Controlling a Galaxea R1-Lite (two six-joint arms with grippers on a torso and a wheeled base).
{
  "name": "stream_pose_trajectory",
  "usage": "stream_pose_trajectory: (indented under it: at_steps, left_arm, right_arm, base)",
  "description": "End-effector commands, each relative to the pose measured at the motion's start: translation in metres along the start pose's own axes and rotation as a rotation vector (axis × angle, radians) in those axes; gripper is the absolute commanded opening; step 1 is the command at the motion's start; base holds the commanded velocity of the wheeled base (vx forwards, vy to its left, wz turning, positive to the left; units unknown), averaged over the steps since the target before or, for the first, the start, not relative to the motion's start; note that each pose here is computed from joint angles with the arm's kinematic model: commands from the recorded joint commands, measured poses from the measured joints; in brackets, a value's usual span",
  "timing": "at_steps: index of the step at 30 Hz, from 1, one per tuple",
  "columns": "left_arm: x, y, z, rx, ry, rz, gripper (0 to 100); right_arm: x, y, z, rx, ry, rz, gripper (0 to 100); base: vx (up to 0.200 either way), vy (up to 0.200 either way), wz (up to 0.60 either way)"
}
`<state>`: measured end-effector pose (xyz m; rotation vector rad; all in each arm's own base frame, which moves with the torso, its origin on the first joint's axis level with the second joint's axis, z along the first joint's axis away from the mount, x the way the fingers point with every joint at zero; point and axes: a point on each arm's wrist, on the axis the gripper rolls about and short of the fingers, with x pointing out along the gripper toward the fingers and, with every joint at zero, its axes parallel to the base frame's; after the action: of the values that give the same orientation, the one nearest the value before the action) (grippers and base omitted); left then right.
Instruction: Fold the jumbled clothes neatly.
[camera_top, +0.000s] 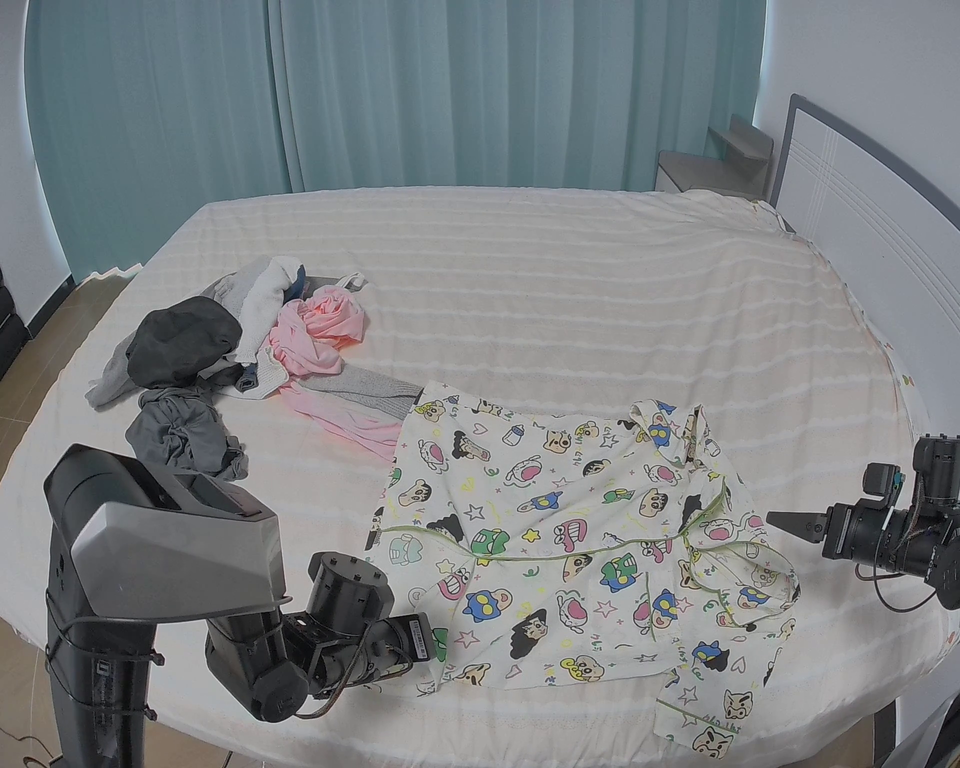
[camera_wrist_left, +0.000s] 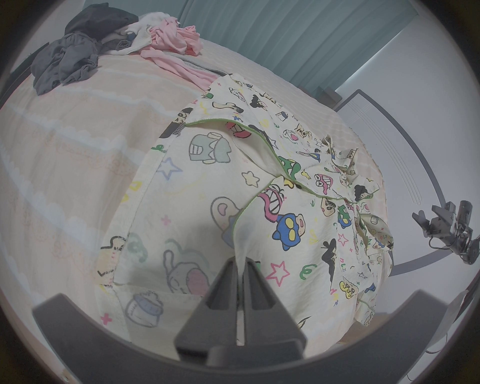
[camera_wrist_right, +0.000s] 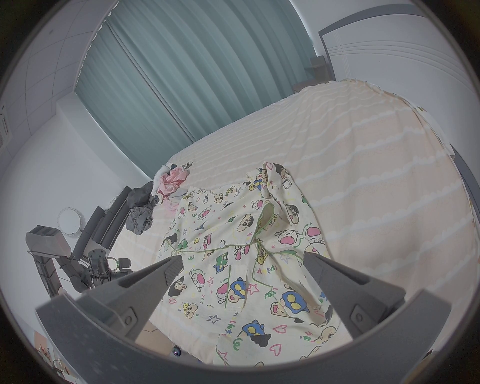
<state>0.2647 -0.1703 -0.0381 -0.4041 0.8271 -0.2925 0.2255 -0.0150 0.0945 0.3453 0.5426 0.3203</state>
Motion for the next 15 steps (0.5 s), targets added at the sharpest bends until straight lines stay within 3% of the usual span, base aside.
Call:
stream_pose_trajectory:
  at_steps: [1, 5, 15]
  left_arm:
    - [-0.002, 0.001, 0.001, -0.001, -0.009, 0.007, 0]
    - [-0.006, 0.0, 0.007, 0.002, -0.043, 0.022, 0]
    - [-0.026, 0.015, 0.024, 0.118, -0.102, 0.082, 0]
  right_arm:
    - [0.0, 0.0, 0.0, 0.0, 0.001, 0.0, 100]
    - [0.0, 0.0, 0.0, 0.0, 0.0, 0.0, 100]
    - [0.0, 0.0, 0.0, -0.001, 0.001, -0.001, 100]
  base:
    - [0.0, 0.0, 0.0]
    - [0.0, 0.0, 0.0]
    - [0.0, 0.0, 0.0]
